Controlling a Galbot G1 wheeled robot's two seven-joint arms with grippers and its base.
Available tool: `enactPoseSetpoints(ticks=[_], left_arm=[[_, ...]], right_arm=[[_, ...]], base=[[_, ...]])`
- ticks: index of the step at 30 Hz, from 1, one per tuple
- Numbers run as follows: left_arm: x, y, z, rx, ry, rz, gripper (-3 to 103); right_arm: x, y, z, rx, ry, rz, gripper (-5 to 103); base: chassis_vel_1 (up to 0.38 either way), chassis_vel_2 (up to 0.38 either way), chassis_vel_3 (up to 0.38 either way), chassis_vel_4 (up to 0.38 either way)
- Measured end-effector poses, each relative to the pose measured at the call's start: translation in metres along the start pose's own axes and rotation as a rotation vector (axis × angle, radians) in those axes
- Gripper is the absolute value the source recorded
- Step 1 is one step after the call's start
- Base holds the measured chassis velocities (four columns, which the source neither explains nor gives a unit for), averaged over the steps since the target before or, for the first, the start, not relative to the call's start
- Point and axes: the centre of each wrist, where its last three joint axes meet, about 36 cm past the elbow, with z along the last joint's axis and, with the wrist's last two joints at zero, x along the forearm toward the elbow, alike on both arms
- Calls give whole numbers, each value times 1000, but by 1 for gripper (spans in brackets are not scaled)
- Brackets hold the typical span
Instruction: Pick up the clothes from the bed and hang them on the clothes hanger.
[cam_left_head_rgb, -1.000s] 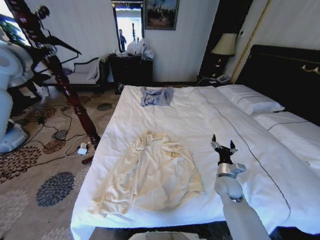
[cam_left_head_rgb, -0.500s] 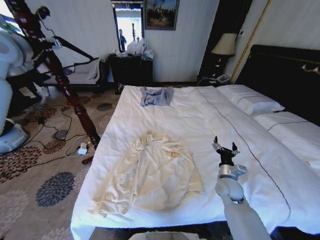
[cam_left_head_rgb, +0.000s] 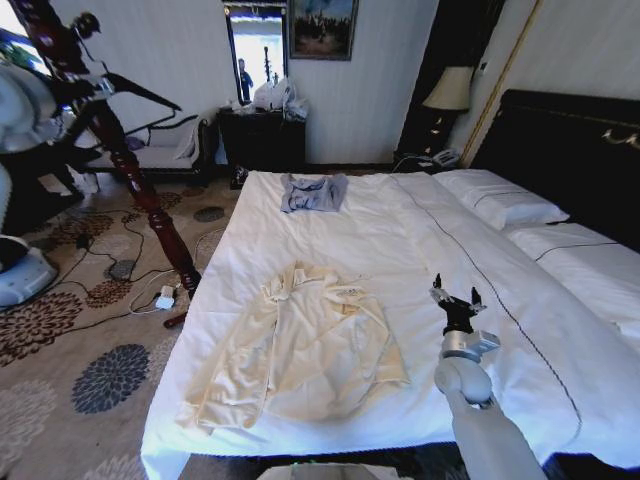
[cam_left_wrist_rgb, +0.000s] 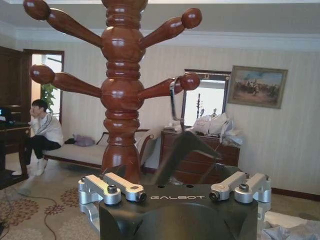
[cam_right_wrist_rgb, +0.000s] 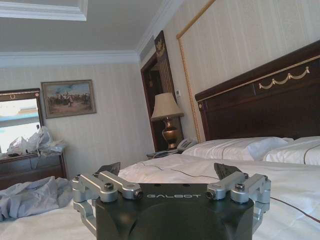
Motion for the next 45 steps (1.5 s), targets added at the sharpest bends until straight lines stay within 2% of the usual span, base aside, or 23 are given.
enactPoseSetpoints(ticks=[7, 17, 28, 41, 42, 45], left_arm=[[-1, 31, 10, -16, 17, 23, 100], [-22, 42, 24, 19, 57, 3, 100], [-25, 36, 24, 21, 54, 13, 100], [-52, 28, 32, 57, 111, 23, 100], [-54, 27, 31, 58, 112, 24, 102], [-57, 26, 30, 60, 117, 23, 100]], right_arm=[[0, 1, 0, -2, 0, -2, 100], [2, 0, 1, 0, 5, 0, 100], [2, -3, 3, 4, 8, 7, 100], [7, -6, 6, 9, 11, 12, 100], [7, -7, 6, 11, 10, 14, 100], [6, -9, 6, 15, 9, 17, 100]], base=[[0, 0, 0, 0], [0, 0, 0, 0], [0, 0, 0, 0], [0, 0, 0, 0], [0, 0, 0, 0], [0, 0, 0, 0]])
